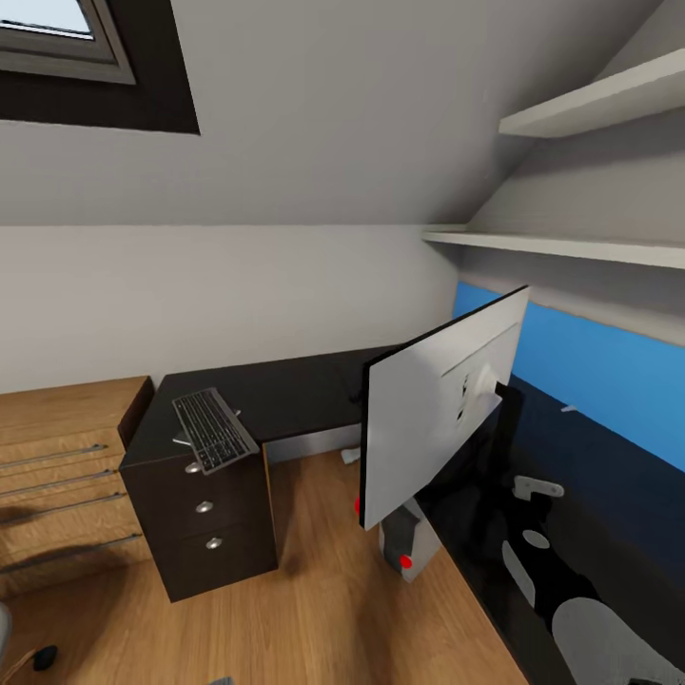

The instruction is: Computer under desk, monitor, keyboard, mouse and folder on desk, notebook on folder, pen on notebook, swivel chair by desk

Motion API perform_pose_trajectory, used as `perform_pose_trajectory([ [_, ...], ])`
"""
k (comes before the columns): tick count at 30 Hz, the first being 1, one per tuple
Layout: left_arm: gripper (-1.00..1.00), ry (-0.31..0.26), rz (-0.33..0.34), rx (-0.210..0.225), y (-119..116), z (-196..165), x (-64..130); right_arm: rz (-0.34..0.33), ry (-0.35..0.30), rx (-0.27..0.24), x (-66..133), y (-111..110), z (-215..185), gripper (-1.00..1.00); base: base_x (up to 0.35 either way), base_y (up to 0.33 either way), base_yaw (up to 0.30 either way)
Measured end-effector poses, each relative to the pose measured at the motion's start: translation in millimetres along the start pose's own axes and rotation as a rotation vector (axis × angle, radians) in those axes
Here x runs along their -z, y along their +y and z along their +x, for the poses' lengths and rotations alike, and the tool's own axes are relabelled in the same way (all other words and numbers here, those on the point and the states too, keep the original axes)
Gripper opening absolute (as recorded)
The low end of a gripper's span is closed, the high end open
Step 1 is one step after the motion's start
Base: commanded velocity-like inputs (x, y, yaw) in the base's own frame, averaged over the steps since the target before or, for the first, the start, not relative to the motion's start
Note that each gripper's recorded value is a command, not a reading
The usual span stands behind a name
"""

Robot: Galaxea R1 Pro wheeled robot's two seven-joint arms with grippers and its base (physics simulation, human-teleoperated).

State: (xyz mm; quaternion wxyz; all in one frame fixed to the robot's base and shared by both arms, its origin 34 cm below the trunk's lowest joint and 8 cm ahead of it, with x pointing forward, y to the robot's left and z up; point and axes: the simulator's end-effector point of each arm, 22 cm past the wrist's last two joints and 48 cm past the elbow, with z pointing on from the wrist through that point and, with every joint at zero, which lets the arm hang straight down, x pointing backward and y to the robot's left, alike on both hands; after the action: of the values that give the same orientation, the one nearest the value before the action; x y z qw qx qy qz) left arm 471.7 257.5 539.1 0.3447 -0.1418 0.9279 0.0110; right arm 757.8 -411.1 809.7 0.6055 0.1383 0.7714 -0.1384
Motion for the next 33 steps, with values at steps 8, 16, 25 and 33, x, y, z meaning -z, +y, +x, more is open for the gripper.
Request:
perform_pose_trajectory([
  [8,1.00,-0.001,0.001,0.001,0,9,-9.9,0.000,0.009,0.001,-3.1,1,17,1.00,0.000,0.000,0.000],
  [16,1.00,-0.001,0.002,0.002,1,19,-20.0,-0.002,-0.008,-0.004,-5.2,2,28,1.00,0.000,0.000,0.000],
  [25,1.00,-0.002,0.001,0.001,2,21,-22.6,-0.003,-0.038,-0.010,-10.1,5,16,1.00,0.000,0.000,0.000],
  [33,1.00,-0.001,0.001,0.001,2,21,-22.6,-0.006,-0.089,-0.027,-21.3,11,-21,1.00,0.000,0.000,0.000],
])
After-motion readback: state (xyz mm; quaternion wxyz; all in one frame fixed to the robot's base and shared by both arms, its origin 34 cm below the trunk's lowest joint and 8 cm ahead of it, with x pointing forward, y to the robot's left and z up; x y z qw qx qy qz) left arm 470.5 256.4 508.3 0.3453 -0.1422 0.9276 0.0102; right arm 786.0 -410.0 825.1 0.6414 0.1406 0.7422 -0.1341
